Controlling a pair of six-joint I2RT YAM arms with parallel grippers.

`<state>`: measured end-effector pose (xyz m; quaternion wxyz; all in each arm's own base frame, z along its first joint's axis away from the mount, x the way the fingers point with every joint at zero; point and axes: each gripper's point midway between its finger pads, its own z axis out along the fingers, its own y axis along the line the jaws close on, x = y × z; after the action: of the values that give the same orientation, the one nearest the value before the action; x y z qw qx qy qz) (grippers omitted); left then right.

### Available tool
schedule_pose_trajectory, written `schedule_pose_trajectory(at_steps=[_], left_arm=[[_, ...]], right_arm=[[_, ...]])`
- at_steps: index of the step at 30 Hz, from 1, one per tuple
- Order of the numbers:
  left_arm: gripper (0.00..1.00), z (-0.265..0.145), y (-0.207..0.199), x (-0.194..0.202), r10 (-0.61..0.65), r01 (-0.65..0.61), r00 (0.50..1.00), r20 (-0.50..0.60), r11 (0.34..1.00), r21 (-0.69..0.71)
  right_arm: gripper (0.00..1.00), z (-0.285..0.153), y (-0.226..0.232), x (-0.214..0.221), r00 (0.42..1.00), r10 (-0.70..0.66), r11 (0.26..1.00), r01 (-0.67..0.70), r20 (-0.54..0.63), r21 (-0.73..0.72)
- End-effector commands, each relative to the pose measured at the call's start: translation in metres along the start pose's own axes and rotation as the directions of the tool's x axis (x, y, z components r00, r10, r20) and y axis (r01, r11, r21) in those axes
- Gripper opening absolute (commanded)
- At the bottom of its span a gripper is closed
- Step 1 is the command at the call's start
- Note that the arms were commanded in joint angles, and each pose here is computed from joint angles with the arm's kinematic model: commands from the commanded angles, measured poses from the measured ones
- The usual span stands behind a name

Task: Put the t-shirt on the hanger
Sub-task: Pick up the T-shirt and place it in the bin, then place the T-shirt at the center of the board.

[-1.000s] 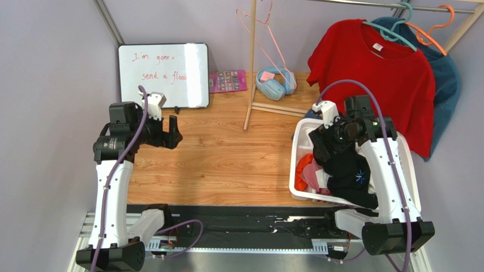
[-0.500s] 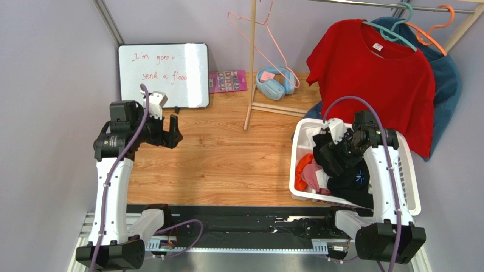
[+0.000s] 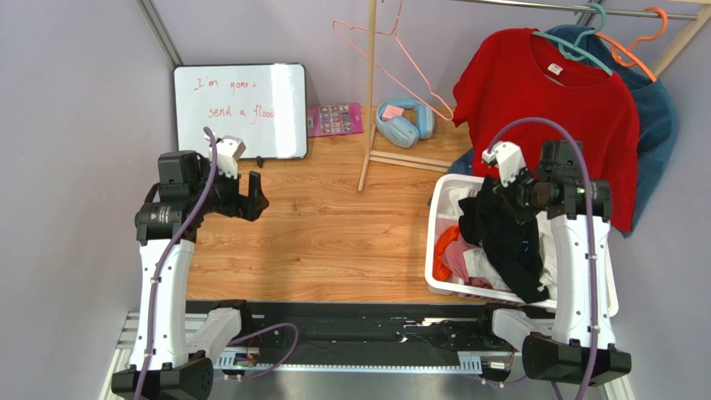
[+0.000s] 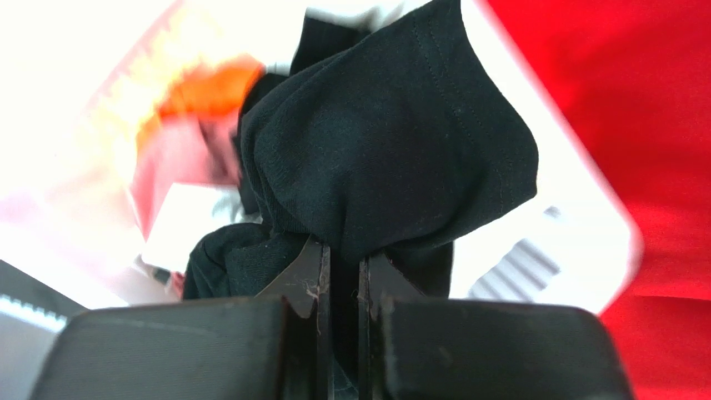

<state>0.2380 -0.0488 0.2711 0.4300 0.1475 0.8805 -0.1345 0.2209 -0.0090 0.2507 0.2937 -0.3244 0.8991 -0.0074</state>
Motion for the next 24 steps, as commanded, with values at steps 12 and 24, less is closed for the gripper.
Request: schedule_pose_trajectory(at_steps=[12,24], left_arm=[[0.99,-0.040,-0.052,-0.066,0.118,-0.181,0.947,0.298,0.964,0.197],[0.98,-0.066,-0.134,-0.069,0.181,-0.454,0.851,0.494,0.726,0.516]], right_arm=[[0.00,-0.167,0.024,-0.184,0.729,0.053,0.993,0.033,0.682,-0.113],[0.00,-0.281,0.073,-0.271,0.342,0.335,0.893,0.183,0.878,-0.412]])
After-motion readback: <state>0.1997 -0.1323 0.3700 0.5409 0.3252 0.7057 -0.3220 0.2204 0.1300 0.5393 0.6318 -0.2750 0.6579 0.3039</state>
